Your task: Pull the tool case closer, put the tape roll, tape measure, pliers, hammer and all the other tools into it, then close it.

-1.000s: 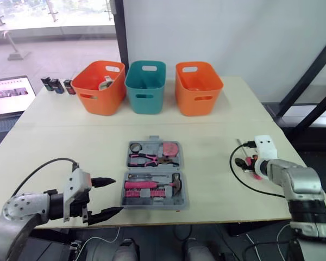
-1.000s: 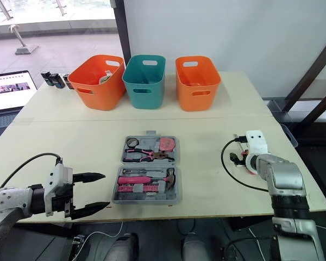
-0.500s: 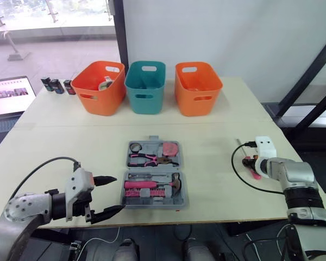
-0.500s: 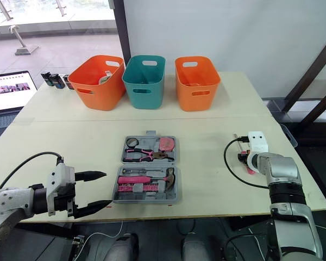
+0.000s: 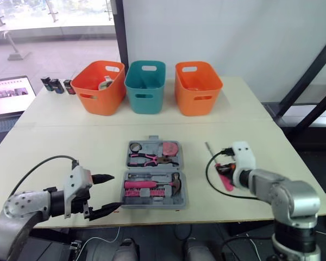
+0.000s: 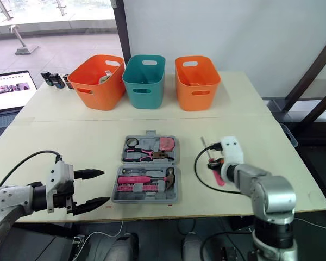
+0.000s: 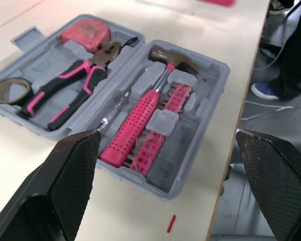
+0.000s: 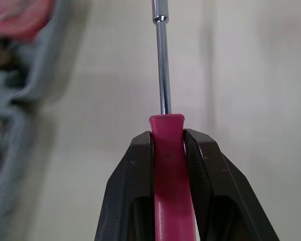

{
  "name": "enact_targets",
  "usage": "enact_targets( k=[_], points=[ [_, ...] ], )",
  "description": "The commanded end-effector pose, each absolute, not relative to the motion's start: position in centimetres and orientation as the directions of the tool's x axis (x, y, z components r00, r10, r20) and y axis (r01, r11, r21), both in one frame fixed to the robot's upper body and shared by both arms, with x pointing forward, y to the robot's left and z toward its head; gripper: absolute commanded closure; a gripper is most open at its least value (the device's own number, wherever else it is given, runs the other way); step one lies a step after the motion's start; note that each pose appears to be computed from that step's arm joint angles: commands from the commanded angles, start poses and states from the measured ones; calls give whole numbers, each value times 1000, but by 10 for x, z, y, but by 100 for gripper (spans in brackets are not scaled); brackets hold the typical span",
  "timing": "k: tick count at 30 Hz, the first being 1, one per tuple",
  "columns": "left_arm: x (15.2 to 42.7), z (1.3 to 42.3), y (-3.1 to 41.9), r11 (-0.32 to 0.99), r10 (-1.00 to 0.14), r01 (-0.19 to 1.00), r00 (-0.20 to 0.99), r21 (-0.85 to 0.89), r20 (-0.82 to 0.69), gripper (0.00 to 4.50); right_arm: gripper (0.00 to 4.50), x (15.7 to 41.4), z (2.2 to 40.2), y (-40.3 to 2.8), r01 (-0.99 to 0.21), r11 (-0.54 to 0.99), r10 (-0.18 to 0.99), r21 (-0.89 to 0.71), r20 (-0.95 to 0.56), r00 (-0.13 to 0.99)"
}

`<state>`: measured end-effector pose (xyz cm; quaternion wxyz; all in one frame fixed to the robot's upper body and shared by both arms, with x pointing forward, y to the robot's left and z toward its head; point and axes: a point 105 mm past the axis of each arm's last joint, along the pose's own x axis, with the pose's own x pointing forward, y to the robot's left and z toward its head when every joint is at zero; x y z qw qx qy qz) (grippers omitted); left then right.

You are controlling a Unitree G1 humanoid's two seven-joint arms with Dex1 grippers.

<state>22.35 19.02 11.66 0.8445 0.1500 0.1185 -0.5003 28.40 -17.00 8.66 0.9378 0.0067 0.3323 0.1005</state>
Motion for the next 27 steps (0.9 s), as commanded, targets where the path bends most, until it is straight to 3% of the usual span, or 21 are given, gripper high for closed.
enact_targets(
  k=[1,7,14,18,22,23,27],
  points=[
    [225,123,190,434,-812,884,468,176,-348,0,395,276,86,-171,-128,992,113,21,-622,775],
    [227,125,189,419,-820,889,458,184,-344,0,395,268,61,-149,-121,991,134,66,-654,745],
    [228,125,190,419,-817,889,457,184,-351,0,395,272,50,-154,-43,995,91,89,-647,757],
    [228,125,190,426,-815,885,465,187,-344,0,221,277,62,-156,-63,992,115,107,-606,787],
    [224,125,194,434,-810,880,474,190,-345,0,13,285,98,-157,-117,985,168,129,-519,838],
    [223,124,196,432,-809,881,472,192,-351,0,5,286,105,-157,-129,983,178,131,-505,845],
    [216,132,217,464,-805,874,485,147,-342,0,5,289,175,-143,-465,885,433,2,-371,822]
  ],
)
